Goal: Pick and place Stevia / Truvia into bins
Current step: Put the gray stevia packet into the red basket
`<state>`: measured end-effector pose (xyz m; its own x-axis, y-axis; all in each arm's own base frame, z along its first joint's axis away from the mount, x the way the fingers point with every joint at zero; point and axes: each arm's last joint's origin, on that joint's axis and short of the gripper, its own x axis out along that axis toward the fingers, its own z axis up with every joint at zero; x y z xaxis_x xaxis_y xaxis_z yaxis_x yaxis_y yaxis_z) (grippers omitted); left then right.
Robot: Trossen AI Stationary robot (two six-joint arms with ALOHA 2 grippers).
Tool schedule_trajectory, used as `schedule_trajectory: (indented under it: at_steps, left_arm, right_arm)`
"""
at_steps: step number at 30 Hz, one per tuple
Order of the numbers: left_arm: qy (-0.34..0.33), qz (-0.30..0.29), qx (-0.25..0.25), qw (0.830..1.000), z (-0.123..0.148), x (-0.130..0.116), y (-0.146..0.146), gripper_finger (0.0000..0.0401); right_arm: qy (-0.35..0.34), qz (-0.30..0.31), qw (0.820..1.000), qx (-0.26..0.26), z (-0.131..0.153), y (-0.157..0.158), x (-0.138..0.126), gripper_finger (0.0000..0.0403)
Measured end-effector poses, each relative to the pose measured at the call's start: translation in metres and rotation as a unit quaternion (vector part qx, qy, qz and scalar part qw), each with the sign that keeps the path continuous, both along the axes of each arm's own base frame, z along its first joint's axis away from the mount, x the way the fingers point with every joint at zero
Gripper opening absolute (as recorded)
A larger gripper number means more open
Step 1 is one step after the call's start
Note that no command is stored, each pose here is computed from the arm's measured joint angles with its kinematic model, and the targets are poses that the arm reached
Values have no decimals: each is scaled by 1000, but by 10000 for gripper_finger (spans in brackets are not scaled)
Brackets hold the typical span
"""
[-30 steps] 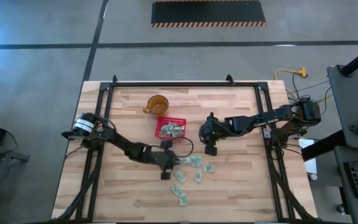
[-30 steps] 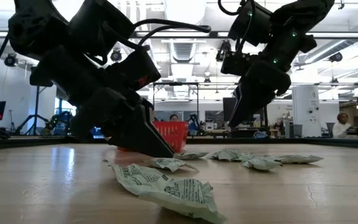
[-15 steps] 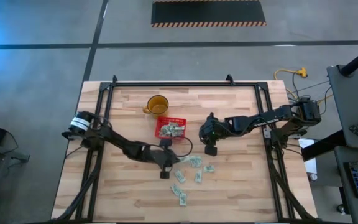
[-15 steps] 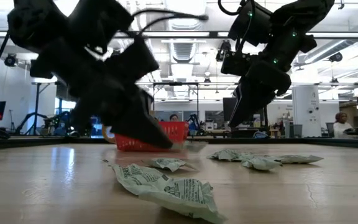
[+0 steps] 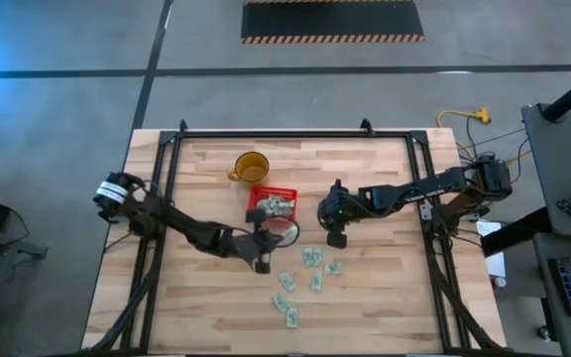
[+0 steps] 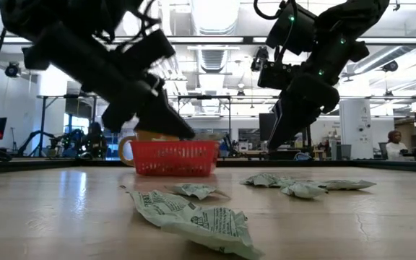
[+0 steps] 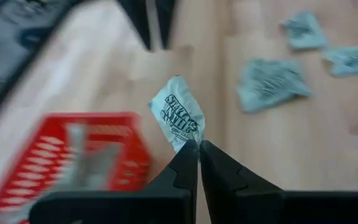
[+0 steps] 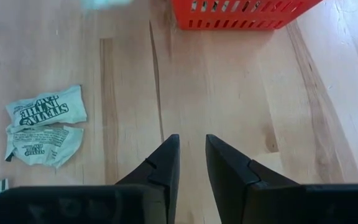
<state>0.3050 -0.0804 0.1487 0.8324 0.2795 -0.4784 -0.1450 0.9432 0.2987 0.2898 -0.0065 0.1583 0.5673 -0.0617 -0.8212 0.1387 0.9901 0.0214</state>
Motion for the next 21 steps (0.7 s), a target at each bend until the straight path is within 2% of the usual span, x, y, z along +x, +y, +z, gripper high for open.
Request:
schedule_trajectory:
  at_steps: [4,12,21]
  left_arm:
    - [-13,39,39,998,15,-7,6,0]
    - [27,108,86,990,23,-20,24,0]
    - [59,172,71,981,15,-24,46,0]
  right_arm:
    - [-1,0,1000,0,0,0,0,70]
    - [-5,-4,1000,1,0,0,1,75]
    - [-5,-18,1000,11,0,0,0,70]
